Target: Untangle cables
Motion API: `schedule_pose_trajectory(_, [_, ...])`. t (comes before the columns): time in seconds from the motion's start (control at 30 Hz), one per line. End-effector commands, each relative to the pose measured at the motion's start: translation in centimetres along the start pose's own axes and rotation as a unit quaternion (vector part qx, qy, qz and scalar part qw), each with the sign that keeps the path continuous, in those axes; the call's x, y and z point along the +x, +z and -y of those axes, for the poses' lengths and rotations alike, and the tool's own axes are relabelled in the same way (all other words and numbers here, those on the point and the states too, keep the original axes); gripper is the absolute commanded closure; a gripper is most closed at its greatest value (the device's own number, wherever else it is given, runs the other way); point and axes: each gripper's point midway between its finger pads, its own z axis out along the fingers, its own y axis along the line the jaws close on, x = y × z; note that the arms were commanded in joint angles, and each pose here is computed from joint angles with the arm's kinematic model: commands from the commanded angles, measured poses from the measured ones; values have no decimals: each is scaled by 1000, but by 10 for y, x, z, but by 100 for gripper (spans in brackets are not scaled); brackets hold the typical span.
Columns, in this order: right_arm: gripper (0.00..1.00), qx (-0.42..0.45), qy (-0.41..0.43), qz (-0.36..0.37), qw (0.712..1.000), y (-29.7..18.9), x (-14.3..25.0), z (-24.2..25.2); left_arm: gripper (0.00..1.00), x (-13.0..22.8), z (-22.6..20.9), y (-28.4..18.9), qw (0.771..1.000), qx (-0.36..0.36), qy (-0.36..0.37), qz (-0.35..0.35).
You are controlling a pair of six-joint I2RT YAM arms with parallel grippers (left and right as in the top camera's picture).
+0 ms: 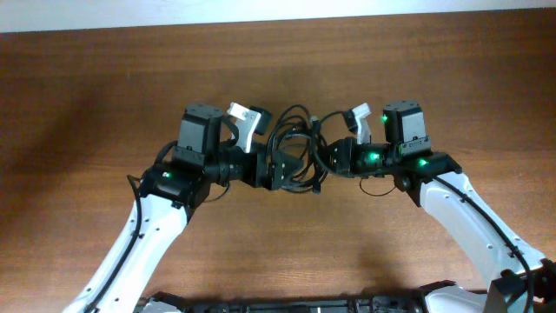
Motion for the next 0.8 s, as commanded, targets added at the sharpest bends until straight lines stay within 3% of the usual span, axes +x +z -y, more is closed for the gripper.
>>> schedule_pose_trajectory(0.0, [96,53,113,56,991,-2,-16,18,1,2,-50,-6,959,-141,-242,36])
schedule_pose_trajectory(0.07, [96,61,128,66,988,-3,-19,22,1,19,-69,-13,909,-196,-365,46])
schedule_pose_trajectory(0.17, [96,65,135,70,986,-3,-20,23,1,39,-82,-21,842,-241,-480,55])
schedule_pose_trajectory(0.23, [96,64,142,70,985,-3,-20,23,1,45,-77,-18,826,-230,-512,45])
schedule_pose_trajectory(0.4, [96,57,220,75,971,-3,-20,22,1,56,-62,-5,821,-212,-529,22])
schedule_pose_trajectory(0.47, [96,57,217,70,972,-1,-18,20,1,58,-58,1,802,-205,-560,28])
schedule_pose_trajectory(0.53, [96,57,212,63,974,4,-13,17,1,63,-50,6,762,-200,-615,33])
schedule_pose_trajectory(0.57, [96,59,208,61,974,6,-11,16,1,65,-45,9,753,-199,-626,31])
schedule_pose_trajectory(0.63, [96,71,201,66,975,10,-9,17,1,61,-32,18,778,-182,-601,25])
schedule_pose_trajectory(0.73, [96,81,195,69,975,14,-7,17,1,37,-21,28,847,-155,-505,54])
schedule_pose_trajectory(0.77, [96,81,194,69,975,14,-6,17,1,32,-23,28,856,-160,-487,69])
